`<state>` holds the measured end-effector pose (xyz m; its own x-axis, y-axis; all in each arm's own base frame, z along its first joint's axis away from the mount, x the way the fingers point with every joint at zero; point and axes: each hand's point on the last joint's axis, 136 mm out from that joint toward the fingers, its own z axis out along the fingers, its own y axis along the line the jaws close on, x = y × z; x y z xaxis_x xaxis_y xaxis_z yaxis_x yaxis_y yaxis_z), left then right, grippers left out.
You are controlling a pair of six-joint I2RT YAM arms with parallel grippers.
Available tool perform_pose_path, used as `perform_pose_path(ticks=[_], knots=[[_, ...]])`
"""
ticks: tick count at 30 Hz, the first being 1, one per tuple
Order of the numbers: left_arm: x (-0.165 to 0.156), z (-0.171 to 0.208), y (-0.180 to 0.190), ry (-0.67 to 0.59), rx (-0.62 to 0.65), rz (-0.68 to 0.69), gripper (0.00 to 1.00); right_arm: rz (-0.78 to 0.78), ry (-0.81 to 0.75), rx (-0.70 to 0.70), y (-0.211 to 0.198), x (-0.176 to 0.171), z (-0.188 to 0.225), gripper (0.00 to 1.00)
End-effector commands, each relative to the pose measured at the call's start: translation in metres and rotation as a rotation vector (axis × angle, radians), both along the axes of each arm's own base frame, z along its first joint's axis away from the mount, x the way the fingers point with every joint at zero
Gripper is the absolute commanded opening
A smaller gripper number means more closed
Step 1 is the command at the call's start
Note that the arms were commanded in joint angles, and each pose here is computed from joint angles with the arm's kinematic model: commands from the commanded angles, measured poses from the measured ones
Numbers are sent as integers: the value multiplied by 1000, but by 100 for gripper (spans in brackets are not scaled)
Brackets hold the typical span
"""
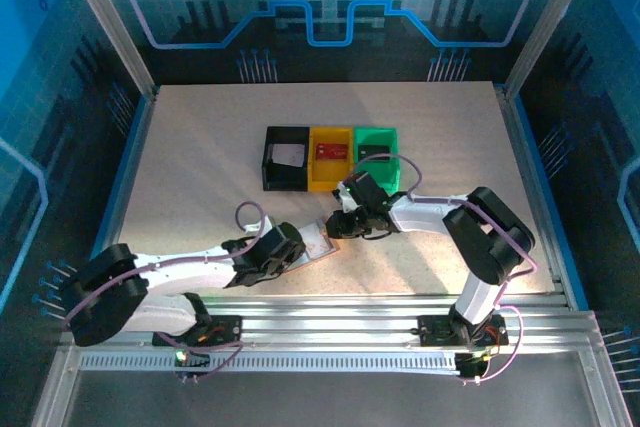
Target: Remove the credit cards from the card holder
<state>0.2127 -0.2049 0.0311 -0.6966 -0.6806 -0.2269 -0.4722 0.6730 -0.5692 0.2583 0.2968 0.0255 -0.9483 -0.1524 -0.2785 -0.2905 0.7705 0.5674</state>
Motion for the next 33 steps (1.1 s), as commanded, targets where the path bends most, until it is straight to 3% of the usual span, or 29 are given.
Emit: perform_pose_path(ticks=[1,16,33], knots=[[-3,-9,3,6,14,5,34,-40,5,-32,-9,4,-11,15],[10,-7,-9,-12,29,3,33,-55,38,-29,-18,-6,-26,14],[21,50,2,-139,-7,66,32,-66,55,-19,-23,-8,-32,13]])
